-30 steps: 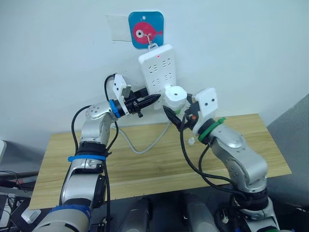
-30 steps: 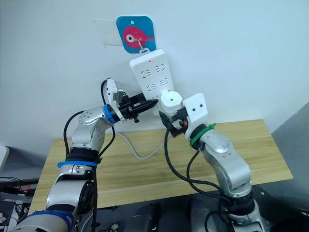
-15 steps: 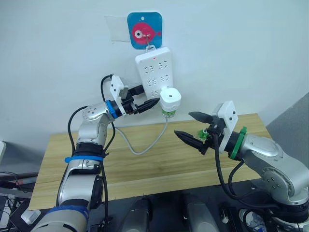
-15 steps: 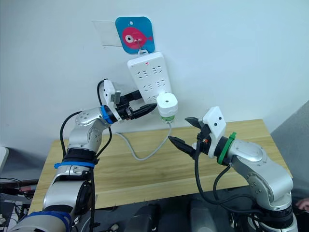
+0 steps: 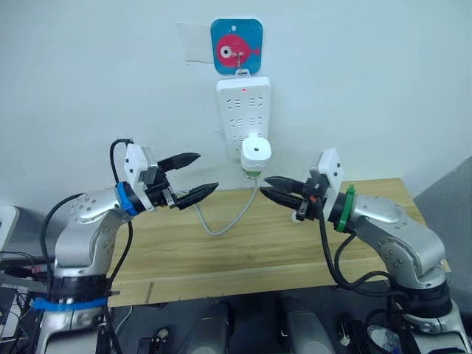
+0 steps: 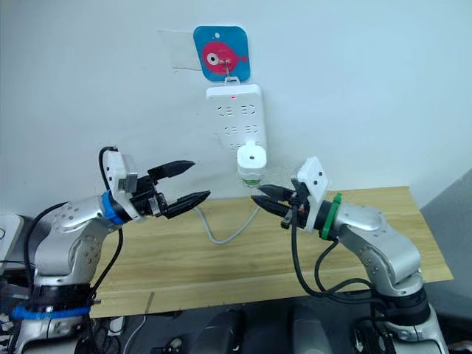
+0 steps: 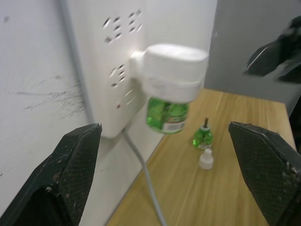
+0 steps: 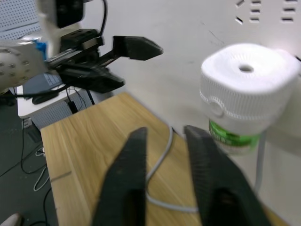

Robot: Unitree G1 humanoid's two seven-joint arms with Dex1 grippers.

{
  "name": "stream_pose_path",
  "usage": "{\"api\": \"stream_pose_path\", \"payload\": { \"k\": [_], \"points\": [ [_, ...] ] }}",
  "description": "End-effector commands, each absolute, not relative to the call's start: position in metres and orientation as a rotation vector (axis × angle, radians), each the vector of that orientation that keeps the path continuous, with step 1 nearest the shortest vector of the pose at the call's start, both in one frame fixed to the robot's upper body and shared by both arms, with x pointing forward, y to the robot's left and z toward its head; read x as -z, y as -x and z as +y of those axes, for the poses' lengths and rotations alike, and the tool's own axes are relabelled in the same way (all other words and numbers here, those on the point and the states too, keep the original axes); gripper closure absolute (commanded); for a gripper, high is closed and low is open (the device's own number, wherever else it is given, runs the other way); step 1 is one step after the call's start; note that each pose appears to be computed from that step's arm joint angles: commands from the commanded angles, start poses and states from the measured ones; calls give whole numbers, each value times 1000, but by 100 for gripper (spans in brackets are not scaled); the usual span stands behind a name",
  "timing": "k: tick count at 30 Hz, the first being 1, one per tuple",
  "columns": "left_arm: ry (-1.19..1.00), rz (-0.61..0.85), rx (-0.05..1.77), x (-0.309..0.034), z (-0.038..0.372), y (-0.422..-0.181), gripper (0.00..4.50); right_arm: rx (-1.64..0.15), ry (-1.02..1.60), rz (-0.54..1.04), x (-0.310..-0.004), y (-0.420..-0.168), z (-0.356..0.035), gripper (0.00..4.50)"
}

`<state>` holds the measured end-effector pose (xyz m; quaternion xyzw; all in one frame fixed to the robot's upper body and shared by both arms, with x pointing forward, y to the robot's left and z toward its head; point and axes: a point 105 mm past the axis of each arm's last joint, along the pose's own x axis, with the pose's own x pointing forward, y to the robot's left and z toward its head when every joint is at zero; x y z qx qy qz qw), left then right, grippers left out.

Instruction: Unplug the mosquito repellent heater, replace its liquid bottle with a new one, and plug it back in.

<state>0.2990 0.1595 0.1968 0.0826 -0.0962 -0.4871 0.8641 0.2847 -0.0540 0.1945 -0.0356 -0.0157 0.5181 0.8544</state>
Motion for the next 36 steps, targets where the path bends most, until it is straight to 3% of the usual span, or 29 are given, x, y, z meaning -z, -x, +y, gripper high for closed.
{"api": "stream_pose_path", "payload": {
  "k": [1, 7, 36],
  "points": [
    [-174, -289, 1034, -217, 143, -278, 0, -1067, 90, -102, -205, -289, -48, 446],
    [-161, -275, 1044, -211, 129, -264, 0, -1012, 110, -113, -206, -300, -47, 446],
    [-122, -249, 1055, -205, 125, -263, 0, -881, 165, -139, -205, -321, -45, 446]
  ]
}}
